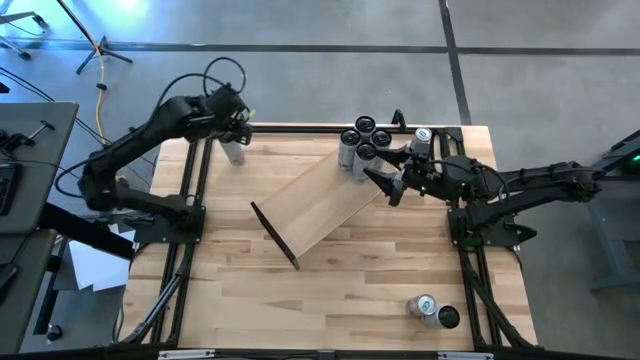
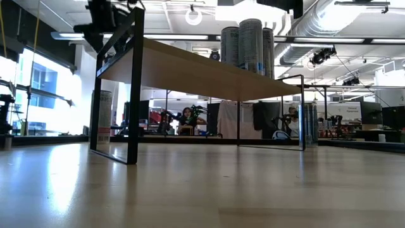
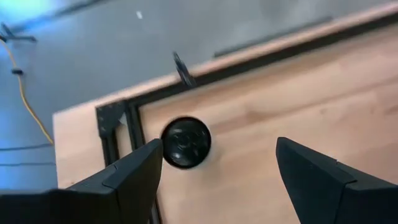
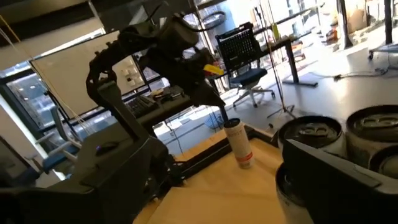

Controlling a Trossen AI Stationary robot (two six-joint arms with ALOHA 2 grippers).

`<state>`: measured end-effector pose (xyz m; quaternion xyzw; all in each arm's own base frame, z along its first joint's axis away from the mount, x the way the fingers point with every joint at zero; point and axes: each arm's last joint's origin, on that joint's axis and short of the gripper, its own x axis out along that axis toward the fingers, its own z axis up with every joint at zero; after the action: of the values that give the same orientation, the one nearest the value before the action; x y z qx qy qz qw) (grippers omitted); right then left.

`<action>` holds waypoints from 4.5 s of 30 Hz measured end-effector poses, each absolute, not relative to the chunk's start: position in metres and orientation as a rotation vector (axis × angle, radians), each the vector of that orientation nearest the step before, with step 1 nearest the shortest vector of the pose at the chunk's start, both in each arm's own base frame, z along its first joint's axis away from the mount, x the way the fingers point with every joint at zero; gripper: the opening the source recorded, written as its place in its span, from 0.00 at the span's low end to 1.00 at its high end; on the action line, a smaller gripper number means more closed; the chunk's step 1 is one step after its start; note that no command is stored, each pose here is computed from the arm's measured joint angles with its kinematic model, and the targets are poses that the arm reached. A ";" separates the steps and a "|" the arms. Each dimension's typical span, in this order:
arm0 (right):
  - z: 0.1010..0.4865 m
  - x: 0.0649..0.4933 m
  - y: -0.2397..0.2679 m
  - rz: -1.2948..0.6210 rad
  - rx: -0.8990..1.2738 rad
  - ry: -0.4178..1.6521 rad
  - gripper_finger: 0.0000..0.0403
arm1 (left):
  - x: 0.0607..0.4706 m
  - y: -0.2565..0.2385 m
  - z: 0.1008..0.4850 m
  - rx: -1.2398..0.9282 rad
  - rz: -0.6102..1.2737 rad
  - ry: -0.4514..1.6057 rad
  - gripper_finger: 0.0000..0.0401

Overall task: Place canned beverage on shelf
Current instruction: Put the top white-pink soda can on the shelf

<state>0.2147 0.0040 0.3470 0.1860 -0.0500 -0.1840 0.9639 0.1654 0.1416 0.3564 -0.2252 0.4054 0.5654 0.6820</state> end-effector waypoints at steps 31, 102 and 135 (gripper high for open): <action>0.328 0.228 0.006 -0.381 0.463 0.014 0.87 | 0.138 0.177 0.280 -0.723 1.385 0.865 0.71; 0.326 0.230 0.006 -0.379 0.461 0.023 0.87 | 0.142 0.200 0.244 -0.827 1.399 0.879 0.71; 0.326 0.230 0.006 -0.379 0.461 0.023 0.87 | 0.139 0.202 0.245 -0.846 1.397 0.866 0.56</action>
<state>0.2296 0.0058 0.3260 0.2273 0.0112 -0.1869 0.9557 0.1390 0.2022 0.2445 -0.3654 0.3738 0.6034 0.6022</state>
